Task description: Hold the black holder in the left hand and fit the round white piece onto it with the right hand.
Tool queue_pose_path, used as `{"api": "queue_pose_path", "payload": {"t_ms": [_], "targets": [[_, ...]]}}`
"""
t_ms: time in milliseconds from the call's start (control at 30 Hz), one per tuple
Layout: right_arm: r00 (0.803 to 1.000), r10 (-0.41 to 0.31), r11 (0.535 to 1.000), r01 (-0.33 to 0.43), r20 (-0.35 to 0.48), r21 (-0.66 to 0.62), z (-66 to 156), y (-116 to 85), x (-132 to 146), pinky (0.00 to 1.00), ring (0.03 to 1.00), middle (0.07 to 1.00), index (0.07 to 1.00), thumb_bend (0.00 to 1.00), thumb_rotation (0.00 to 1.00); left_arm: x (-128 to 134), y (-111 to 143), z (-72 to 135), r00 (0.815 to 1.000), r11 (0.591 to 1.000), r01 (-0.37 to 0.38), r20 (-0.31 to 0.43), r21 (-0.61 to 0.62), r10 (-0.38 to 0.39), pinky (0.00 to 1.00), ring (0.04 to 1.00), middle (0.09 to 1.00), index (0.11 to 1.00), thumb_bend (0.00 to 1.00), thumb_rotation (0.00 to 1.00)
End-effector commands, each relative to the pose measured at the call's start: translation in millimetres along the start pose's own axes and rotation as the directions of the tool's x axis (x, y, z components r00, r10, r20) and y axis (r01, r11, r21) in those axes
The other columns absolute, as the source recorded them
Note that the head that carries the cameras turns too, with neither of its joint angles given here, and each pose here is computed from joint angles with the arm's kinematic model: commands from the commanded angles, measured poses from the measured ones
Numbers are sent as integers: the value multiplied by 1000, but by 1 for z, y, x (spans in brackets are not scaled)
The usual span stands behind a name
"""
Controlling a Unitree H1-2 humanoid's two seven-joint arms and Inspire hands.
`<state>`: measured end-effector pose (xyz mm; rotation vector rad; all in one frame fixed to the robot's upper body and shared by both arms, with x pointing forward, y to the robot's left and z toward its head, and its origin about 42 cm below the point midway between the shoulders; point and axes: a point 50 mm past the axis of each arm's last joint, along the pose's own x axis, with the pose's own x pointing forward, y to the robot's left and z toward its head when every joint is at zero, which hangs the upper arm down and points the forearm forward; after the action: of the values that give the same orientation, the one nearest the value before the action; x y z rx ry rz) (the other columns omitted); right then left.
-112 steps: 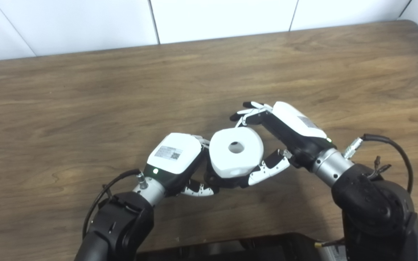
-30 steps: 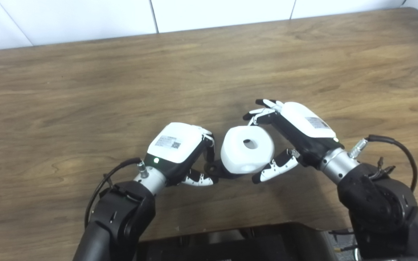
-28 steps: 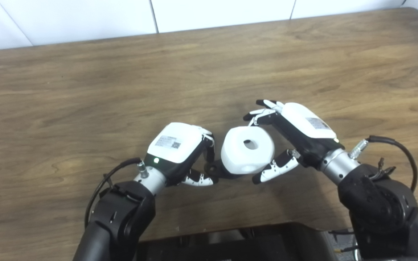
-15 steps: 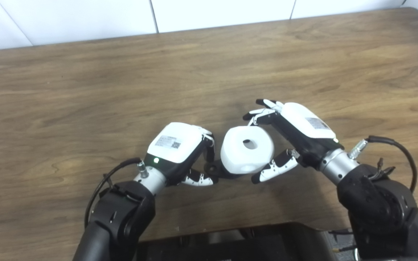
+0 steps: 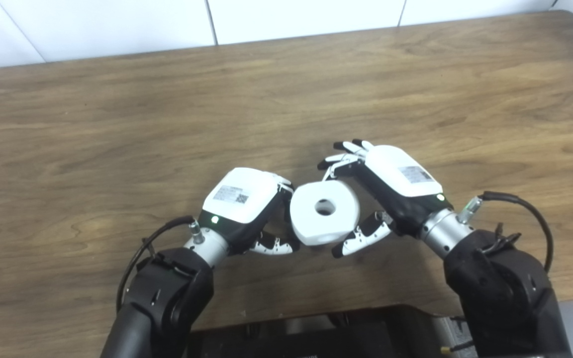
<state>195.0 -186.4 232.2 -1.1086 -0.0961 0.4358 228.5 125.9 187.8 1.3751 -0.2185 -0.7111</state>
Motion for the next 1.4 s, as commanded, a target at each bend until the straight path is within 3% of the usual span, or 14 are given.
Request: {"api": "queue_pose_path", "payload": {"t_ms": [0,800,867,967,1067,1367], "targets": [[999,-41,998,43,34,-48,4,-6,-3,1000,950,813,482,525,141,0,-3,4,999,999,35,18,7,-35,828,837,782,489,516,55],[1000,-20,995,20,8,-100,-7,-7,-9,1000,956,819,491,524,156,-1,-1,4,999,999,34,17,14,-34,822,834,779,489,517,56],[1000,-9,994,9,3,-107,-7,-8,-9,1000,963,828,606,836,311,-1,-1,4,999,999,34,19,13,-34,821,834,779,489,517,56],[1000,2,994,-3,-7,-113,-7,-9,-9,1000,971,843,698,961,416,-1,-1,4,999,999,32,17,10,-32,822,834,778,489,517,56],[1000,8,993,-10,-14,-121,-7,-11,-9,1000,980,862,751,997,458,0,-1,4,999,999,34,16,15,-34,822,833,779,489,517,56],[1000,18,991,-20,-21,-129,-7,-13,-9,1000,986,875,760,1000,464,1,-1,5,999,999,37,18,17,-37,821,835,780,489,517,56]]}}
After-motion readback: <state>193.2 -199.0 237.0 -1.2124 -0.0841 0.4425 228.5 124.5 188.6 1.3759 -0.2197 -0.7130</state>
